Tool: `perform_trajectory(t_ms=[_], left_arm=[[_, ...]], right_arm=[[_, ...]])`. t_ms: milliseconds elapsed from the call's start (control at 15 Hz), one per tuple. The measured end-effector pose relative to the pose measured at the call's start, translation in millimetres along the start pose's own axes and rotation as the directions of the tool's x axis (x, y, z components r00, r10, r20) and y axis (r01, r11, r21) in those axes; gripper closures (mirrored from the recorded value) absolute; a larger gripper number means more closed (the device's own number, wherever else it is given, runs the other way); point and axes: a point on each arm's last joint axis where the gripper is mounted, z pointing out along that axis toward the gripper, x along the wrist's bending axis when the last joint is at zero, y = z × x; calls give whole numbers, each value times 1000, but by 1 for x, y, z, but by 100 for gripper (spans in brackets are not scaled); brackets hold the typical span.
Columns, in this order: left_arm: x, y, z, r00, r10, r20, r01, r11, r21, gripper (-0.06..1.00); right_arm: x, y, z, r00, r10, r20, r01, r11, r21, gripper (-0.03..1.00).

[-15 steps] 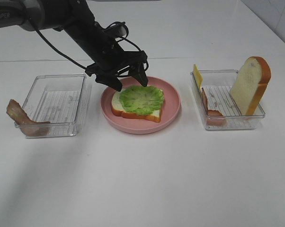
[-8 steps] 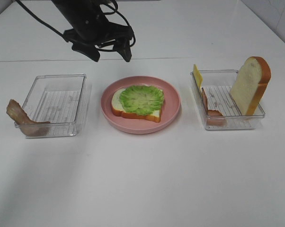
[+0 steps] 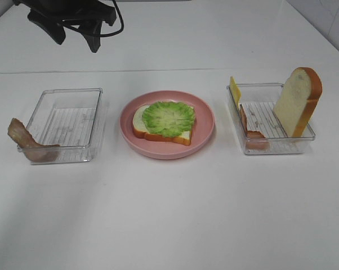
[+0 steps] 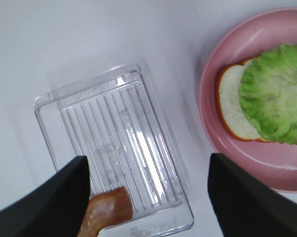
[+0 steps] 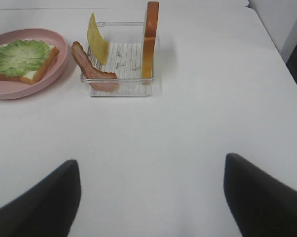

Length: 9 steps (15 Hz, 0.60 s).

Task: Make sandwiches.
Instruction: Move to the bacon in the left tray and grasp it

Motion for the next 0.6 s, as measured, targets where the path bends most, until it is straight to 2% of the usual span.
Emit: perform_trajectory(t_ms=[333, 400, 467, 600], left_arm=[[29, -11, -23, 994, -113, 16, 113, 994, 0, 30], [37, -20, -23, 990, -137, 20, 137, 990, 27, 31], [54, -41, -20, 983, -186, 9, 184, 978, 95, 31], [70, -65, -7, 974, -225, -22, 225, 956, 186, 31]], right_arm=[[0, 0, 0, 1000, 0, 0, 0, 1000, 0, 21], [0, 0, 0, 1000, 0, 0, 0, 1000, 0, 21], [0, 0, 0, 1000, 0, 0, 0, 1000, 0, 21], [0, 0, 0, 1000, 0, 0, 0, 1000, 0, 21]])
